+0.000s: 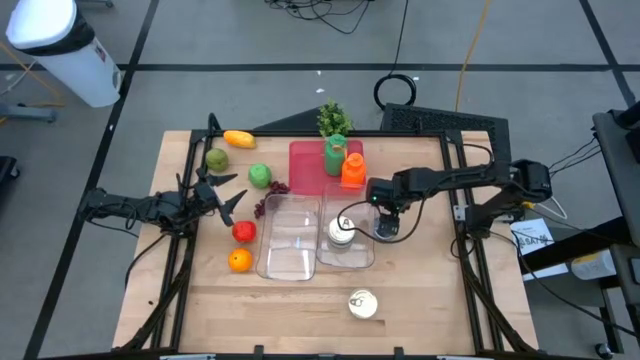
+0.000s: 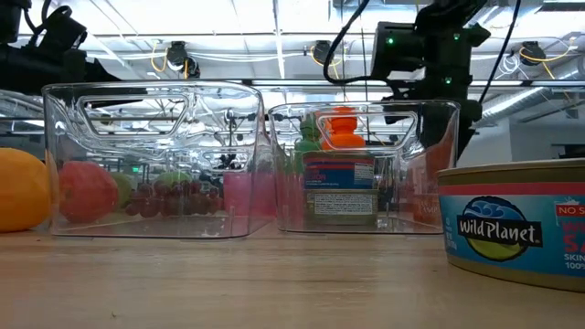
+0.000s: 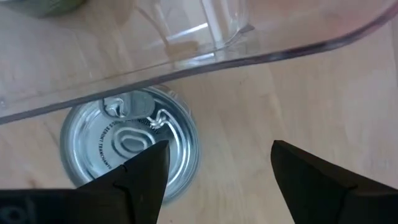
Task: Pick & Place Food Item
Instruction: Put the green tuna can into the right transparent bin
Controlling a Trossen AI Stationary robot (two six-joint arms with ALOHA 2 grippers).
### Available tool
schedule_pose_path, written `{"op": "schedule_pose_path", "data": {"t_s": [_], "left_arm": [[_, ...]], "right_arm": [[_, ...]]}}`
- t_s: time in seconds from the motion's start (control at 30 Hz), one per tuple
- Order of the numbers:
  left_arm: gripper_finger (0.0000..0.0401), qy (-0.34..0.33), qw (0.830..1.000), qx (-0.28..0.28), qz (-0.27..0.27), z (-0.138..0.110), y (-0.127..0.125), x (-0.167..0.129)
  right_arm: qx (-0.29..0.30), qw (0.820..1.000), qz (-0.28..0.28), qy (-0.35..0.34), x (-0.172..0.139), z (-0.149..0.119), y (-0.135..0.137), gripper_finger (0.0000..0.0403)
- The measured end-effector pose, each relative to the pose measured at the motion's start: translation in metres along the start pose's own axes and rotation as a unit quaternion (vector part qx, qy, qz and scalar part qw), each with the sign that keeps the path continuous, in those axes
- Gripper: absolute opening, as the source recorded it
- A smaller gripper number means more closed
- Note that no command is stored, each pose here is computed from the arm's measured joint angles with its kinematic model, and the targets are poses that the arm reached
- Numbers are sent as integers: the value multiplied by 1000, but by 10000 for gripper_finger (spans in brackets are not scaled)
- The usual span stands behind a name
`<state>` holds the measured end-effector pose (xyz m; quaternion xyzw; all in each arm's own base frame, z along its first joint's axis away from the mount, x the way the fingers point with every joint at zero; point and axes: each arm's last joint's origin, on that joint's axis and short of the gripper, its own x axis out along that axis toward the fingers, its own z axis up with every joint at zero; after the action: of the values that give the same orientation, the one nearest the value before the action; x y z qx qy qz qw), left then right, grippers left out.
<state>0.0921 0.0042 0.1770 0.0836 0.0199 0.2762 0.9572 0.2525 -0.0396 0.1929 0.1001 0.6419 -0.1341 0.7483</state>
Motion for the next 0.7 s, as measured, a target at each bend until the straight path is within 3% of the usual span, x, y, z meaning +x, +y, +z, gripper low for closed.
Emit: {"op": "schedule_pose_path", "data": {"t_s": [0.23, 0.47, 0.7], "left_arm": [[273, 0, 1000, 0, 0, 0, 0, 0], [273, 0, 1000, 0, 0, 0, 0, 0], [273, 0, 1000, 0, 0, 0, 0, 0]], "right_arm": [[3, 1000, -10, 25, 12, -11, -6, 263], [-3, 995, -95, 40, 12, -16, -13, 263], [30, 988, -138, 62, 18, -24, -28, 263]]}}
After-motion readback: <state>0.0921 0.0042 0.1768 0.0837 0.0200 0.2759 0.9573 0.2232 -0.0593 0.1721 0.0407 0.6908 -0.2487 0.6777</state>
